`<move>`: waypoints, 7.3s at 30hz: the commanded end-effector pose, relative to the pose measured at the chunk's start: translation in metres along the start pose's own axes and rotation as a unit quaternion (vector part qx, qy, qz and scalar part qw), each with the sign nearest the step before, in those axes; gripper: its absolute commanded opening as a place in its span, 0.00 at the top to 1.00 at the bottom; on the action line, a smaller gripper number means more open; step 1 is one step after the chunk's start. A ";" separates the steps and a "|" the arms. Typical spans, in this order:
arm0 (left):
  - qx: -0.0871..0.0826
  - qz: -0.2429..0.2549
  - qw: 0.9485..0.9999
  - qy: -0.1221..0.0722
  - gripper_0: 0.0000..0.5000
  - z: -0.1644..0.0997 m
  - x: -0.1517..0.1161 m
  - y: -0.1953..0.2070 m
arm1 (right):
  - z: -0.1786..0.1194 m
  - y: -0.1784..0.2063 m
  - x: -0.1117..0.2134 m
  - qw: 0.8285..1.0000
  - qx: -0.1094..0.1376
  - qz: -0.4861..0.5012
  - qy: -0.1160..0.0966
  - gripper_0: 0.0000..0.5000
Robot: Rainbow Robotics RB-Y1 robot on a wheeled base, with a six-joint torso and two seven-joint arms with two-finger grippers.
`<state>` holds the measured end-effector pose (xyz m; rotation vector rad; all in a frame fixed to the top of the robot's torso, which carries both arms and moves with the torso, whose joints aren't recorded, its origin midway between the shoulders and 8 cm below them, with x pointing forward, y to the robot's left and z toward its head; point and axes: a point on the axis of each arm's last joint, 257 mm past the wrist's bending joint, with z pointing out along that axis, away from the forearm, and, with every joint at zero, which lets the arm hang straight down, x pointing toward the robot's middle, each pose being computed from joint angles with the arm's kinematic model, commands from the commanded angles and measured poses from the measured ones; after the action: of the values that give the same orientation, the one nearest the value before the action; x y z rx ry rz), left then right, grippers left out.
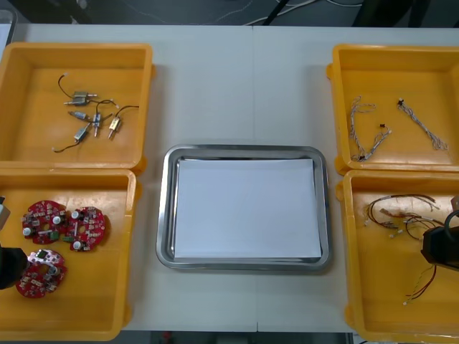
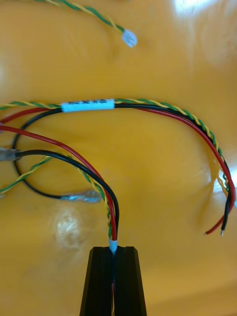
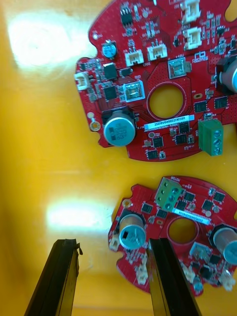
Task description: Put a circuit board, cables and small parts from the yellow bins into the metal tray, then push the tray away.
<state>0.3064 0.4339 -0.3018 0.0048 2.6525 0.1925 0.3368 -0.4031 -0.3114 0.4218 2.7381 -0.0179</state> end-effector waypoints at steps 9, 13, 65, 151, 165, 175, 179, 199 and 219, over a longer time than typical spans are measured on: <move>0.016 0.055 0.998 -0.005 0.19 -0.021 -0.026 -0.017 | -0.079 0.012 -0.031 0.997 -0.002 -0.020 -0.071 1.00; 0.025 0.064 0.998 -0.004 0.19 -0.018 -0.027 -0.027 | -0.094 0.017 -0.031 0.996 -0.003 -0.031 -0.080 1.00; 0.017 0.135 0.991 0.002 0.32 0.019 -0.019 -0.041 | -0.159 0.182 -0.036 0.851 -0.109 -0.503 -0.102 1.00; 0.121 -0.023 0.990 -0.069 1.00 -0.142 -0.139 -0.174 | -0.161 0.177 -0.049 0.861 -0.088 -0.487 -0.116 1.00; 0.141 -0.055 0.985 -0.083 1.00 -0.150 -0.156 -0.261 | -0.161 0.177 -0.049 0.861 -0.088 -0.487 -0.116 1.00; 0.091 -0.054 0.991 -0.086 1.00 -0.113 -0.158 -0.289 | -0.161 0.177 -0.049 0.861 -0.088 -0.487 -0.116 1.00; 0.088 -0.047 0.991 -0.090 1.00 -0.095 -0.159 -0.301 | -0.161 0.177 -0.049 0.861 -0.088 -0.487 -0.116 1.00; 0.092 -0.005 0.992 -0.083 1.00 -0.067 -0.138 -0.333 | -0.161 0.177 -0.049 0.861 -0.088 -0.487 -0.116 1.00; 0.098 0.022 0.991 -0.083 1.00 -0.038 -0.127 -0.353 | -0.161 0.177 -0.049 0.861 -0.088 -0.487 -0.116 1.00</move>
<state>0.4059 0.0961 -0.2694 0.0231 2.5416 -0.0426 0.3727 -0.2376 -0.1486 -0.9355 2.4228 -0.0167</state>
